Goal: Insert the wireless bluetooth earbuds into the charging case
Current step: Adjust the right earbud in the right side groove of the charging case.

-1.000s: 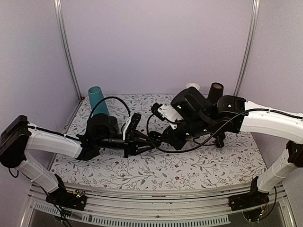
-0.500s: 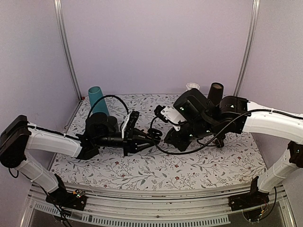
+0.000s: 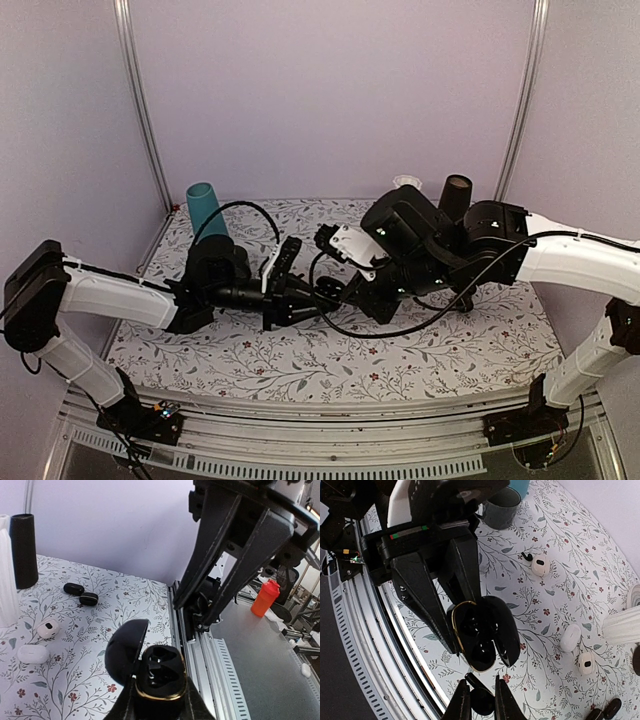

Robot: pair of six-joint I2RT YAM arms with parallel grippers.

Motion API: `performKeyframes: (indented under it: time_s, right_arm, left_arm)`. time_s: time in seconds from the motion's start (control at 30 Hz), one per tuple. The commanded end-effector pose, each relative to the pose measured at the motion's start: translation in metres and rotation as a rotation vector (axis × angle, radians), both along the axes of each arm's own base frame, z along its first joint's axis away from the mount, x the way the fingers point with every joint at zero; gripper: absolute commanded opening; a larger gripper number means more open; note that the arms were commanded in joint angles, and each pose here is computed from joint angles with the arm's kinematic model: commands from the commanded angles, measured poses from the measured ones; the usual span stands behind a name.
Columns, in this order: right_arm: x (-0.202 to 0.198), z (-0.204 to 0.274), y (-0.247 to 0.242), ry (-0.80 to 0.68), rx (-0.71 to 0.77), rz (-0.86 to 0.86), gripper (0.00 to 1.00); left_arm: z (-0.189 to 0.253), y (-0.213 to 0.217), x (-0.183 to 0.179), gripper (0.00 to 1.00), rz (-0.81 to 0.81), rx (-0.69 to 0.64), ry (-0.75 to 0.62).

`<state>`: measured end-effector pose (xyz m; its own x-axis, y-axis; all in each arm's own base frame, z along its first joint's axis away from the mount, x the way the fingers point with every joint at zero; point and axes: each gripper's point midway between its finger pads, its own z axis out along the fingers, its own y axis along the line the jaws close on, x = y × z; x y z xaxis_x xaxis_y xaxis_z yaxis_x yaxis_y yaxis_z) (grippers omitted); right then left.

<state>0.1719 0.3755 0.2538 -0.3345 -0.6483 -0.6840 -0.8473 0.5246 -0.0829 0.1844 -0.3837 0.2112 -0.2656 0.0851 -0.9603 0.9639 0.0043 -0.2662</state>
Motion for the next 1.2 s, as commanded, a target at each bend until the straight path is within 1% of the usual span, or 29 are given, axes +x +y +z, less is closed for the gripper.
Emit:
performKeyframes:
  time_s: [0.0,0.43,0.73,1.17]
  right_arm:
    - [0.005,-0.005,0.0,-0.043,-0.068,-0.002,0.04]
    - [0.0,-0.017,0.003,-0.044,-0.126,0.028,0.04]
    - [0.001,-0.005,0.002,-0.064,-0.106,0.021,0.04]
    - [-0.004,-0.005,-0.003,-0.055,-0.116,0.026,0.04]
  left_arm:
    - [0.006,-0.001,0.0,0.0,-0.038,-0.008,-0.005]
    - [0.005,0.0,-0.013,0.0,-0.105,-0.003,0.001]
    - [0.0,-0.003,-0.01,0.0,-0.105,0.011,0.02]
    - [-0.007,-0.006,-0.009,0.0,-0.107,0.036,0.043]
